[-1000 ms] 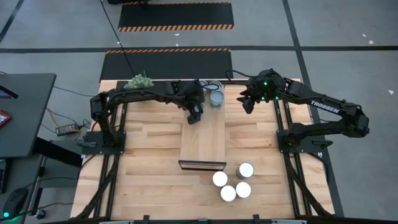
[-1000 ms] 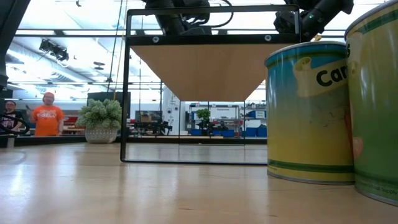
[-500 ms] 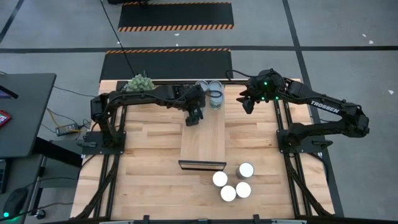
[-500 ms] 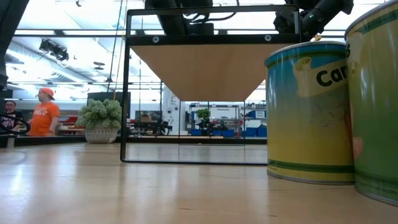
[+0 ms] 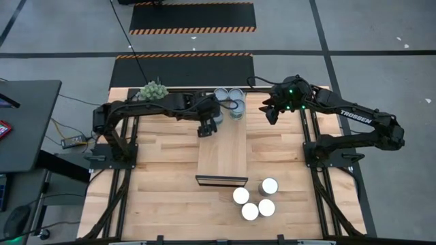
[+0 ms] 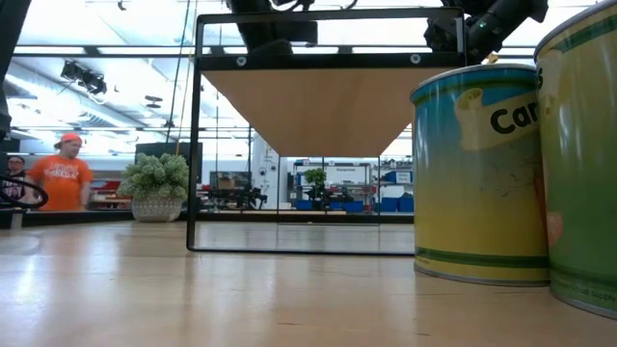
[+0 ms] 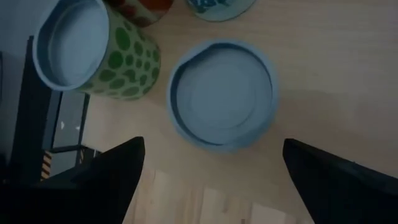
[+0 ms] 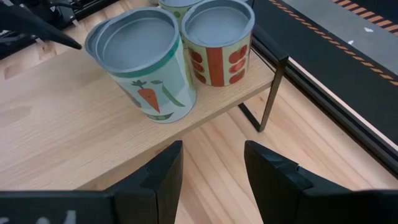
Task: Pick and place cans onto a shelf
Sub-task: Put the small canned tuna on the shelf
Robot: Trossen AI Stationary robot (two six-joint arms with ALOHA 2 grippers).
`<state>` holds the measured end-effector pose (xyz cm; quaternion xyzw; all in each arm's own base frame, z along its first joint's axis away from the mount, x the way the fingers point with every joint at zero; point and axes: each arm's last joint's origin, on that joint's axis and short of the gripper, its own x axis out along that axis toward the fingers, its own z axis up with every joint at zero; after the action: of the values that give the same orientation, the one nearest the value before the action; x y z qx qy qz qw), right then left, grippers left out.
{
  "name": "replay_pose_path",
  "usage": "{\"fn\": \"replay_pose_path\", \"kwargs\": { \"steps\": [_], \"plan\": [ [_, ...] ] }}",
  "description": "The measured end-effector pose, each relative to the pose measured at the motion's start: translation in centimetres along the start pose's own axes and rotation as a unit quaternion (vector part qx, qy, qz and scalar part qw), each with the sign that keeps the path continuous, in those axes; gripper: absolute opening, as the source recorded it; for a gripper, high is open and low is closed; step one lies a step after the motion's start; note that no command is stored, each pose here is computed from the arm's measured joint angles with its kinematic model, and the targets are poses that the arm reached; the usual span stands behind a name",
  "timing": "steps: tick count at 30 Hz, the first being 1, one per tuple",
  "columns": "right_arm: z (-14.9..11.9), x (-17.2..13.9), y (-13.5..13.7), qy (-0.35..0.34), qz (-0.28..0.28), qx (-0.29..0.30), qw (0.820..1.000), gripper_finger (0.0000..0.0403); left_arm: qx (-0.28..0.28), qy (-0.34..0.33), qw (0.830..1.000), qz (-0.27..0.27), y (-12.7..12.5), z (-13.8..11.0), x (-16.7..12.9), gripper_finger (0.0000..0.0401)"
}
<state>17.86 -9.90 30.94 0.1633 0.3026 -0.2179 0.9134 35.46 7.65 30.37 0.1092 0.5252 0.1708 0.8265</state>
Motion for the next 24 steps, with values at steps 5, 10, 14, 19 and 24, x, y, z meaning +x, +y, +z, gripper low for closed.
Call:
{"fn": "replay_pose_path", "kwargs": {
  "steps": [5, 10, 14, 19, 24],
  "plan": [
    [0.0, 0.0, 0.0, 0.000, 0.000, 0.004, 1.000, 0.0178, -0.013, 0.004, 1.000, 0.012, 1.2, -0.1, 0.7, 0.0387],
    [0.0, 0.0, 0.0, -0.001, 0.000, 0.006, 1.000, 0.0178, -0.022, -0.023, 0.999, 0.023, 1.8, 0.5, 1.5, 0.0387],
    [0.0, 0.0, 0.0, -0.001, 0.000, 0.006, 1.000, 0.0178, -0.033, -0.050, 0.998, 0.029, 2.1, 1.0, 1.5, 0.0387],
    [0.0, 0.0, 0.0, -0.002, 0.000, 0.010, 1.000, 0.0178, -0.036, -0.059, 0.997, 0.032, 2.2, 1.2, 1.4, 0.0387],
    [0.0, -0.3, 0.7, 0.017, 0.039, 0.021, 0.999, 0.0178, -0.031, -0.039, 0.998, 0.025, 2.4, 0.7, -0.3, 0.0387]
  ]
}}
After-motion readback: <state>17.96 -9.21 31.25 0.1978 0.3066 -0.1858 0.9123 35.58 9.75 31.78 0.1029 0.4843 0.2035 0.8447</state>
